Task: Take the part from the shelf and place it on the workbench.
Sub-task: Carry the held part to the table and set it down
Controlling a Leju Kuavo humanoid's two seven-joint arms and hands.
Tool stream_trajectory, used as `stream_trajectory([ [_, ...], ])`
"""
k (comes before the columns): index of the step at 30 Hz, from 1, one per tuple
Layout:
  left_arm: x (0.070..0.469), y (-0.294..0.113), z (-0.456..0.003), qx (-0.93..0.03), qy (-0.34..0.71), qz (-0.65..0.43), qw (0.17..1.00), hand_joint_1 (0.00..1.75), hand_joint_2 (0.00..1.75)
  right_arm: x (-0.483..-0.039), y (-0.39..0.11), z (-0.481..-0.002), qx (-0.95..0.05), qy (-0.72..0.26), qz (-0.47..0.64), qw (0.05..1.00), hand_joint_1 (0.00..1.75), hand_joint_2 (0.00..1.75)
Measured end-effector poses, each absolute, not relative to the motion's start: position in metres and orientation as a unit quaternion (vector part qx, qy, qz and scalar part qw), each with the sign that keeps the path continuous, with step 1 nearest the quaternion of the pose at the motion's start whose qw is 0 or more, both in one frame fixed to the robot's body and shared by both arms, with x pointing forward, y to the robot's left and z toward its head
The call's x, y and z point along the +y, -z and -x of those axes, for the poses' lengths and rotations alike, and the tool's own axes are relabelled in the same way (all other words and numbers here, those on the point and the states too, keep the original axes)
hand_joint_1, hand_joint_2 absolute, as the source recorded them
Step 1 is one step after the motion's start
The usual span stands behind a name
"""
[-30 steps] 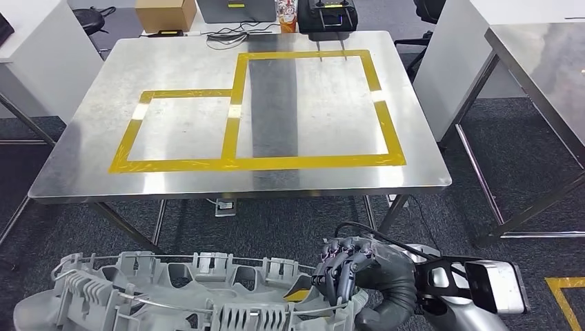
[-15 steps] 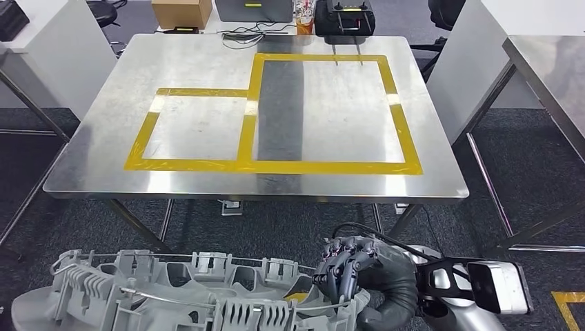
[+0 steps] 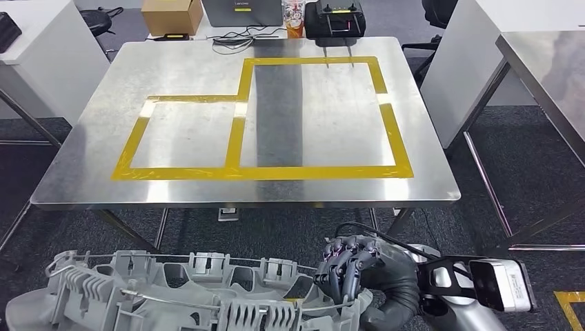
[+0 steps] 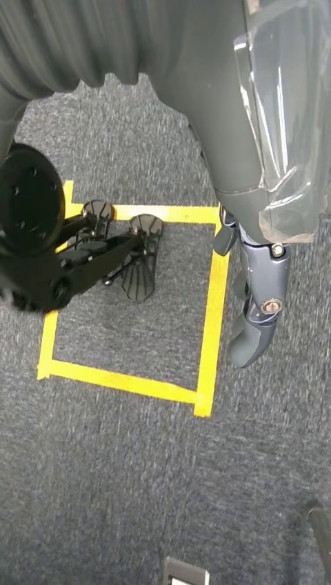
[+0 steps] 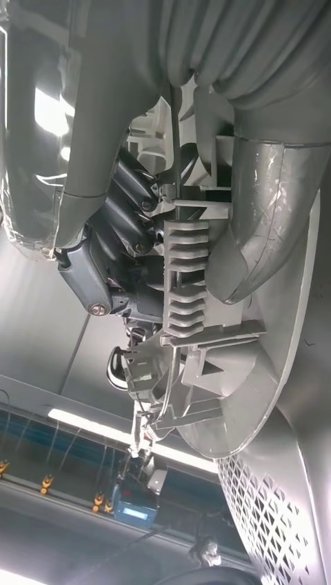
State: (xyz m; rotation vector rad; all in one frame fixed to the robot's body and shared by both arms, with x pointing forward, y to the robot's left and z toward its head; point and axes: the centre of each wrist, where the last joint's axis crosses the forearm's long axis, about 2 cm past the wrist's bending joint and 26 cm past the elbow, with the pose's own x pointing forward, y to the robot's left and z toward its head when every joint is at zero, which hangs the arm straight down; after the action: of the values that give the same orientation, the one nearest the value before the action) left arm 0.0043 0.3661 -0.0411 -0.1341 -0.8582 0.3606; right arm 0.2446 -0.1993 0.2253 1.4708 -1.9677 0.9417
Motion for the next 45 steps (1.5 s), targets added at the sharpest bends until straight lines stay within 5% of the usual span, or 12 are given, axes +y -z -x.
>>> stream_trajectory([
  [45, 0.3635, 0.0422, -0.0053, -0.424, -0.185, 0.062, 0.884, 0.0, 1.75, -0.2037, -0.227, -0.2428, -0.745, -0.365, -0.488, 0.272, 1.69, 1.75],
])
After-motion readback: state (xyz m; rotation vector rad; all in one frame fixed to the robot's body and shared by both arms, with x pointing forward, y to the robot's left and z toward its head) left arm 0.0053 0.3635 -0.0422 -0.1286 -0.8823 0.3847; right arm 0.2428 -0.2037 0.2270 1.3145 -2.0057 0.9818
